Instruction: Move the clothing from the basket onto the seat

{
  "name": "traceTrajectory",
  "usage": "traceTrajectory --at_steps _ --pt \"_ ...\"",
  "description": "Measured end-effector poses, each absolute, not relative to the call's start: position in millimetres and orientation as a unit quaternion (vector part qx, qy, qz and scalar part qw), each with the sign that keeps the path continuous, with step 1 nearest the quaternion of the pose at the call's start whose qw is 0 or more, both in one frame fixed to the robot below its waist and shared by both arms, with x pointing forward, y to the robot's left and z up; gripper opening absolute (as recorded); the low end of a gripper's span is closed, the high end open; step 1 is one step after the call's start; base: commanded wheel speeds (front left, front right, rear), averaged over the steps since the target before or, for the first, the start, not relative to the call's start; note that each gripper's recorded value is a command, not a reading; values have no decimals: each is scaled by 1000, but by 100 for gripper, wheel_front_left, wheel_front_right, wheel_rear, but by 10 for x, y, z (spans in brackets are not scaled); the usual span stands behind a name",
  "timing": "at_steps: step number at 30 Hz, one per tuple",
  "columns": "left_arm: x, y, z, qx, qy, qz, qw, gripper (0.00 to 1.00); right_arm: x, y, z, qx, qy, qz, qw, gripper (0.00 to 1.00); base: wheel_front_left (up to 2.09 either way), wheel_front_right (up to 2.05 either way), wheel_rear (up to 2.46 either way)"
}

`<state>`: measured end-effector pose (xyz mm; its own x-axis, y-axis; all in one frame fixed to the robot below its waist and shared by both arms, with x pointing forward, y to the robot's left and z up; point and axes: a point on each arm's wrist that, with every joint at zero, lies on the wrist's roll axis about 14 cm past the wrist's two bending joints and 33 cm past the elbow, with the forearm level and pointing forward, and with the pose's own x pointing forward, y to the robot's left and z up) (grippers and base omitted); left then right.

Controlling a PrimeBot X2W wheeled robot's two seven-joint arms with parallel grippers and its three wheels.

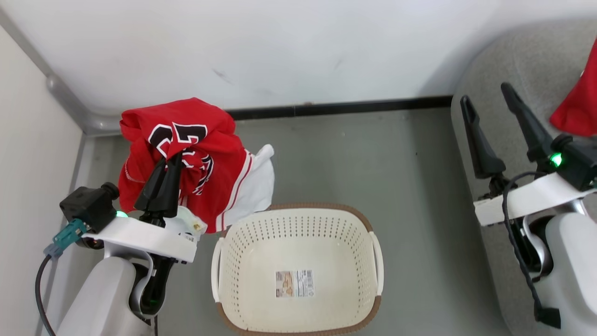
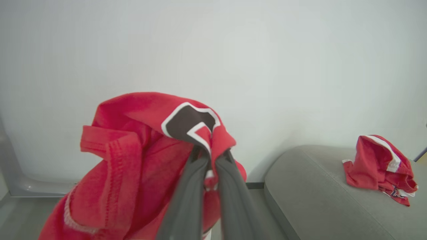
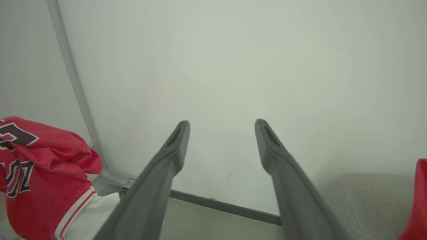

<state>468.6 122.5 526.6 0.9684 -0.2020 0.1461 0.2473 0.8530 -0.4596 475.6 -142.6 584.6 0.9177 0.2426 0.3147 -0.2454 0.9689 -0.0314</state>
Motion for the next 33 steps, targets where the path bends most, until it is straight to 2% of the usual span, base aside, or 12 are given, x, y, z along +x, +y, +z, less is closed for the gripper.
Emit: traceTrajectory --at_steps 15,33 --pt "4378 1309 5907 -232 -129 -119 957 0 4298 -1530 5946 17 -164 103 981 100 0 0 0" --pt "4076 1070 6563 -172 -205 -175 948 0 3901 -1510 5962 25 -164 103 981 100 0 0 0"
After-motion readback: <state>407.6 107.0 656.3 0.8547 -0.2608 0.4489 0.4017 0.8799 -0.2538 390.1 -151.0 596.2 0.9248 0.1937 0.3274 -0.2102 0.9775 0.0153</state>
